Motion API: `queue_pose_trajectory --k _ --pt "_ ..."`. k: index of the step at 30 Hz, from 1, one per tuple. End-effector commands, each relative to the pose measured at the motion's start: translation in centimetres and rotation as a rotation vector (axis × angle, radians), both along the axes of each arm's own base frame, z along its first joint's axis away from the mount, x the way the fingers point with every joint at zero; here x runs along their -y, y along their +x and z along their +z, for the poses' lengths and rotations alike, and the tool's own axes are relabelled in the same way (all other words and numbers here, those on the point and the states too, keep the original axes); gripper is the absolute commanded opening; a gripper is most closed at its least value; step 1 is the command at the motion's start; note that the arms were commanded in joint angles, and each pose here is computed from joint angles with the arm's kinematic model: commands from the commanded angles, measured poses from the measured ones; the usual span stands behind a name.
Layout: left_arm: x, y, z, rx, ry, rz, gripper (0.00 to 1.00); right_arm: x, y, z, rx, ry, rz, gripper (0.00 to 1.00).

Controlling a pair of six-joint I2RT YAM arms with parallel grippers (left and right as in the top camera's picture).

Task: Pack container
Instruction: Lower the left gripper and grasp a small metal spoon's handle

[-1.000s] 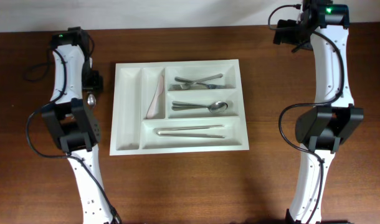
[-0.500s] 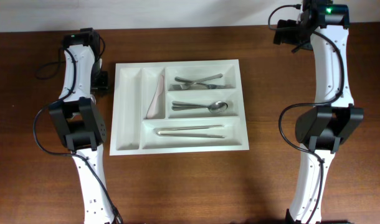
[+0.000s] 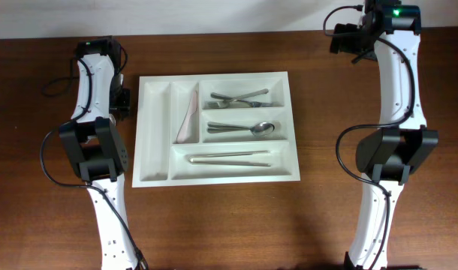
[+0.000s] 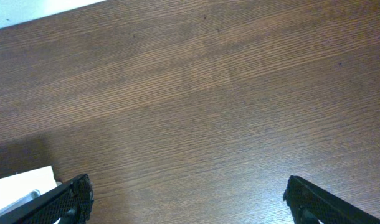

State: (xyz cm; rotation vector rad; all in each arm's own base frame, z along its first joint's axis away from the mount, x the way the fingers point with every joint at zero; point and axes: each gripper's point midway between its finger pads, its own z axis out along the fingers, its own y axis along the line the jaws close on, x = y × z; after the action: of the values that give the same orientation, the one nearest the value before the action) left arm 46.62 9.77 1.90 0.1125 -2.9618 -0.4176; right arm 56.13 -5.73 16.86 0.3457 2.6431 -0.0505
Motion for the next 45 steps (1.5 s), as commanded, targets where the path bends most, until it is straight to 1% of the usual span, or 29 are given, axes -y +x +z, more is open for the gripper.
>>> queue_pose_trajectory --k 1,8,12,13,17,25,30,37,40,45 --pt "-0.8 -0.4 -0.1 -0.006 0.039 0.042 0.58 0.0 0.0 -0.1 -0.003 -0.008 -0.012 0.99" --pt "-0.8 -0.4 0.0 -0.006 0.043 0.050 0.58 0.0 0.0 -0.1 -0.003 -0.008 -0.012 0.99" --pt "-1.2 -0.4 0.1 0.003 0.073 0.079 0.58 0.0 0.0 -0.1 -0.003 -0.009 -0.012 0.99" --pt "-1.2 -0.4 0.1 0.002 0.074 0.079 0.56 0.0 0.0 -0.1 -0.003 -0.008 -0.012 0.99" --pt "-2.0 -0.5 0.4 0.012 0.129 0.109 0.56 0.0 0.0 -0.1 -0.003 -0.008 -0.012 0.99" --pt "-2.1 -0.3 0.3 0.028 0.135 0.132 0.54 0.0 0.0 -0.1 -0.003 -0.008 -0.012 0.99" --pt "-1.8 -0.5 -0.8 0.014 0.133 0.128 0.54 0.0 0.0 -0.1 -0.003 -0.008 -0.012 0.99" --pt "-1.4 -2.0 -3.0 -0.053 0.129 0.119 0.54 0.0 0.0 -0.1 -0.003 -0.008 -0.012 0.99" --pt "-1.4 -2.2 -3.4 -0.062 0.128 0.118 0.49 0.0 0.0 -0.1 -0.003 -0.008 -0.012 0.99" --pt "-1.4 -2.2 -3.4 -0.059 0.128 0.118 0.36 0.0 0.0 -0.1 -0.003 -0.008 -0.012 0.99"
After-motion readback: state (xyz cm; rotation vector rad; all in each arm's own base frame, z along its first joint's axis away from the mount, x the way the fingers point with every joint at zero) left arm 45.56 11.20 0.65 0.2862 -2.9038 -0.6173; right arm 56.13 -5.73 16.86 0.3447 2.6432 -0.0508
